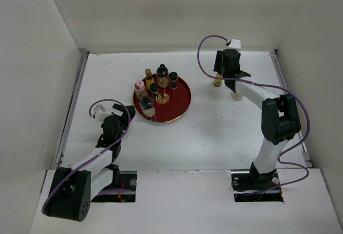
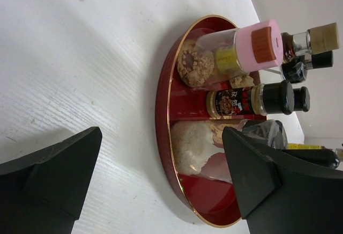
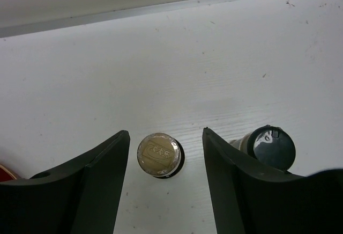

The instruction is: Organize the condiment bottles

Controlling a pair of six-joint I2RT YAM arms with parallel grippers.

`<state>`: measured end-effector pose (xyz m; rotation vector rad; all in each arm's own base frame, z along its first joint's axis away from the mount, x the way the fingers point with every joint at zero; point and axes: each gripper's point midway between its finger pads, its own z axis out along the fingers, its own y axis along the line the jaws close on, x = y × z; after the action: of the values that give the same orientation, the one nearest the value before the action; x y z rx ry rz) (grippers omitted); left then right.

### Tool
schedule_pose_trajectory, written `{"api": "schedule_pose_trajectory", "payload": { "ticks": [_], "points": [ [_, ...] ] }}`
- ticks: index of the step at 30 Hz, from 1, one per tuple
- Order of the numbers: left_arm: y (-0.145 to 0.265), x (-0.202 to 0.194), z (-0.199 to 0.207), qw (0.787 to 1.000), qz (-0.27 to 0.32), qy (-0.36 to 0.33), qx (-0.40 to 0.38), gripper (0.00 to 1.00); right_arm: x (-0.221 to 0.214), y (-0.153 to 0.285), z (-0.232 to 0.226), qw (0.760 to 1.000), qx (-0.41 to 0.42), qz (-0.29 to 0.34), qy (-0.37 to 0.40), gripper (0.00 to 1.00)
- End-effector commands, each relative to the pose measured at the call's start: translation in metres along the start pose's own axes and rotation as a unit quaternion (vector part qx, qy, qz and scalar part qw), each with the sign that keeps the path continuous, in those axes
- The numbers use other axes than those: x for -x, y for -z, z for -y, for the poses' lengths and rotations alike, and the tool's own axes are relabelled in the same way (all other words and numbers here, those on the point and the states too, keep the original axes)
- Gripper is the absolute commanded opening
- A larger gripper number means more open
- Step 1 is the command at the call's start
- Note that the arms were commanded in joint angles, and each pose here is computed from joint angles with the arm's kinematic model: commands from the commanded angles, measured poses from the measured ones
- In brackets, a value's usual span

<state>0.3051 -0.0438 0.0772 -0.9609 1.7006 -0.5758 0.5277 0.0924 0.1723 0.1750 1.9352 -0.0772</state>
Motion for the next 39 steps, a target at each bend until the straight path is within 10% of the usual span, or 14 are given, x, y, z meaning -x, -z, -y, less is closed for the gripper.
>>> {"api": "schedule_pose_trajectory", "payload": {
  "ticks": [1, 22, 39],
  "points": [
    [-0.002, 0.011, 0.027, 0.999, 0.015, 0.013, -0.039, 1.00, 0.018, -0.004, -0.009, 1.000, 0.012, 0.018, -0.007, 0.62],
    [-0.002, 0.011, 0.027, 0.999, 0.014, 0.013, -0.039, 1.00, 0.065, 0.054, -0.007, 0.995, 0.002, 0.087, -0.039, 0.27],
    [-0.001, 0.015, 0.029, 0.999, 0.023, 0.012, -0.043, 1.00, 0.037, 0.153, -0.200, 0.971, 0.225, 0.079, -0.031, 0.28]
  ]
}}
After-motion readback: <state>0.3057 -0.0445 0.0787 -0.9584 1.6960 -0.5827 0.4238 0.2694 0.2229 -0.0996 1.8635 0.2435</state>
